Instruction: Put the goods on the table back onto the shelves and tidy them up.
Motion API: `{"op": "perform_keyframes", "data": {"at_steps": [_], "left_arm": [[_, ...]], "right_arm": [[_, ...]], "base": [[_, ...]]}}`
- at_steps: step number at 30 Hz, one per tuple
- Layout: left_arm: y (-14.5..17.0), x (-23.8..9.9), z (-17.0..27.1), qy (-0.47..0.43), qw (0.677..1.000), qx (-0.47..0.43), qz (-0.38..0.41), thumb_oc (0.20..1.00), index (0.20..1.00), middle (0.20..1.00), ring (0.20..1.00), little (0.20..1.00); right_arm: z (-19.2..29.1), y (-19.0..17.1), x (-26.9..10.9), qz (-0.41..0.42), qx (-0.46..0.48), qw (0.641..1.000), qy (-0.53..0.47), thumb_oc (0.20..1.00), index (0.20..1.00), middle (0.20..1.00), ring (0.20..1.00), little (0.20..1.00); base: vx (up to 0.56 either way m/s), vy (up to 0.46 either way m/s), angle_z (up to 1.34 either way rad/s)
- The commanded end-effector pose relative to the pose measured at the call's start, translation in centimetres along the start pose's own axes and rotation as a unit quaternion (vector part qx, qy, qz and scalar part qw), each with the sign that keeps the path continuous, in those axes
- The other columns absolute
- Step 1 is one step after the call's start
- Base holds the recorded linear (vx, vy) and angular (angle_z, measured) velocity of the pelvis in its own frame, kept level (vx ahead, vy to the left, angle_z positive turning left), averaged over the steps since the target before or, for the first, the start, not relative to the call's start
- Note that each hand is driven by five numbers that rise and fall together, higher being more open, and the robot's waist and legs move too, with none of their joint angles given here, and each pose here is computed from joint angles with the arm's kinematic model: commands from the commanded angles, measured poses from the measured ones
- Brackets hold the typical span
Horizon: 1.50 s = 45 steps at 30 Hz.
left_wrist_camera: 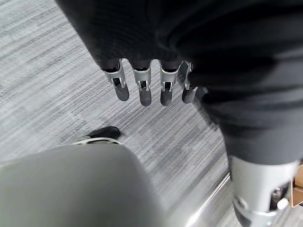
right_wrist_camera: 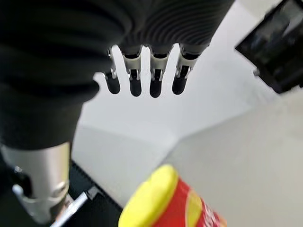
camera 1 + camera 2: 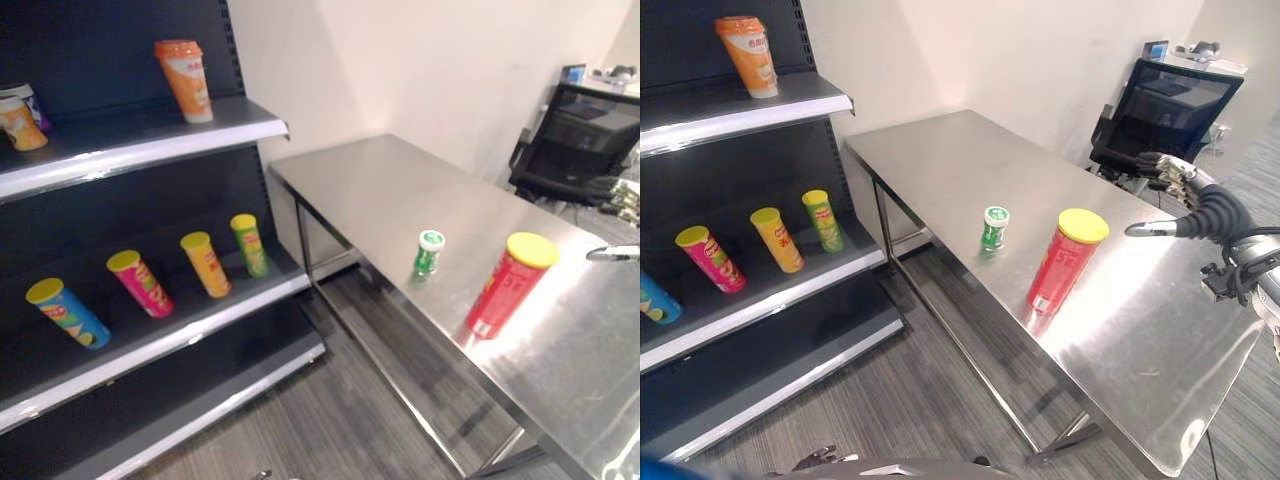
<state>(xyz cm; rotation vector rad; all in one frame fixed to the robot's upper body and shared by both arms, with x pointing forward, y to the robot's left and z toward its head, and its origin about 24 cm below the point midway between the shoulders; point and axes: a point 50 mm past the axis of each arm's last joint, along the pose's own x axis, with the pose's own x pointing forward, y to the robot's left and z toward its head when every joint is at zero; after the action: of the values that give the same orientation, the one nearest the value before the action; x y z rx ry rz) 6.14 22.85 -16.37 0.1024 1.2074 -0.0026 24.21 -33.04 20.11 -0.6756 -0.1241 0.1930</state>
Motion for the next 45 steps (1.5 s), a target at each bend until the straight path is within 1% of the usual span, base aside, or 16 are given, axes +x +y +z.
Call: {"op": "perform_keyframes", "data": {"at_steps": [1,9,24,28,31,34,38,39,40,41,45], "left_arm": [[0.6,0.5,3.5,-0.054,0.998,0.031,-0.003,1.000,1.000,1.000,1.000,1.000],[0.6,0.5,3.5,-0.054,0.998,0.028,0.001,1.000,1.000,1.000,1.000,1.000],[0.5,0.5,3.5,-0.058,0.998,0.021,0.002,1.000,1.000,1.000,1.000,1.000],[0.5,0.5,3.5,-0.058,0.998,0.021,0.001,1.000,1.000,1.000,1.000,1.000],[0.4,0.4,3.5,-0.059,0.998,0.022,-0.004,1.000,1.000,1.000,1.000,1.000],[0.2,0.5,3.4,-0.058,0.998,0.024,-0.008,1.000,1.000,1.000,1.000,1.000],[0.0,0.5,3.8,-0.062,0.997,0.032,-0.015,1.000,1.000,1.000,1.000,1.000],[-0.1,0.6,3.8,-0.062,0.997,0.033,-0.015,1.000,1.000,1.000,1.000,1.000],[-0.1,0.6,3.8,-0.062,0.997,0.033,-0.015,1.000,1.000,1.000,1.000,1.000],[-0.2,0.6,4.1,-0.065,0.997,0.033,-0.016,1.000,1.000,1.000,1.000,1.000],[-0.2,0.6,4.2,-0.068,0.997,0.032,-0.013,1.000,1.000,1.000,1.000,1.000]], "right_arm": [[1.7,-1.4,1.3,-0.006,-0.004,0.999,-0.033,1.000,1.000,1.000,1.000,1.000],[1.4,-0.2,2.4,0.039,-0.084,0.996,0.002,1.000,1.000,1.000,1.000,1.000],[0.7,0.9,3.9,0.072,-0.121,0.990,0.023,1.000,1.000,1.000,1.000,1.000],[0.2,1.7,4.2,0.102,-0.124,0.986,0.036,1.000,1.000,1.000,1.000,1.000],[-0.2,2.8,4.3,0.146,-0.117,0.981,0.049,1.000,1.000,1.000,1.000,1.000],[-0.5,3.4,4.3,0.165,-0.115,0.978,0.054,1.000,1.000,1.000,1.000,1.000],[-0.6,5.0,4.4,0.219,-0.114,0.967,0.059,1.000,1.000,1.000,1.000,1.000],[-0.5,5.2,4.4,0.227,-0.117,0.965,0.059,0.658,0.658,0.658,0.658,0.658],[-0.5,5.2,4.4,0.227,-0.117,0.965,0.059,0.445,0.445,0.445,0.445,0.445],[-0.5,5.3,4.5,0.228,-0.126,0.964,0.058,0.200,0.200,0.200,0.200,0.200],[0.2,4.7,4.5,0.192,-0.128,0.972,0.034,0.200,0.200,0.200,0.200,0.200]], "base": [[0.01,-0.007,0.08],[0.00,-0.001,0.01],[0.01,-0.010,0.06],[0.00,-0.005,0.02],[0.00,-0.004,0.01],[0.00,-0.004,0.06],[0.00,-0.008,0.08],[0.00,0.000,0.00],[0.00,0.000,0.00],[0.00,0.000,0.00],[0.00,0.000,0.00]]}}
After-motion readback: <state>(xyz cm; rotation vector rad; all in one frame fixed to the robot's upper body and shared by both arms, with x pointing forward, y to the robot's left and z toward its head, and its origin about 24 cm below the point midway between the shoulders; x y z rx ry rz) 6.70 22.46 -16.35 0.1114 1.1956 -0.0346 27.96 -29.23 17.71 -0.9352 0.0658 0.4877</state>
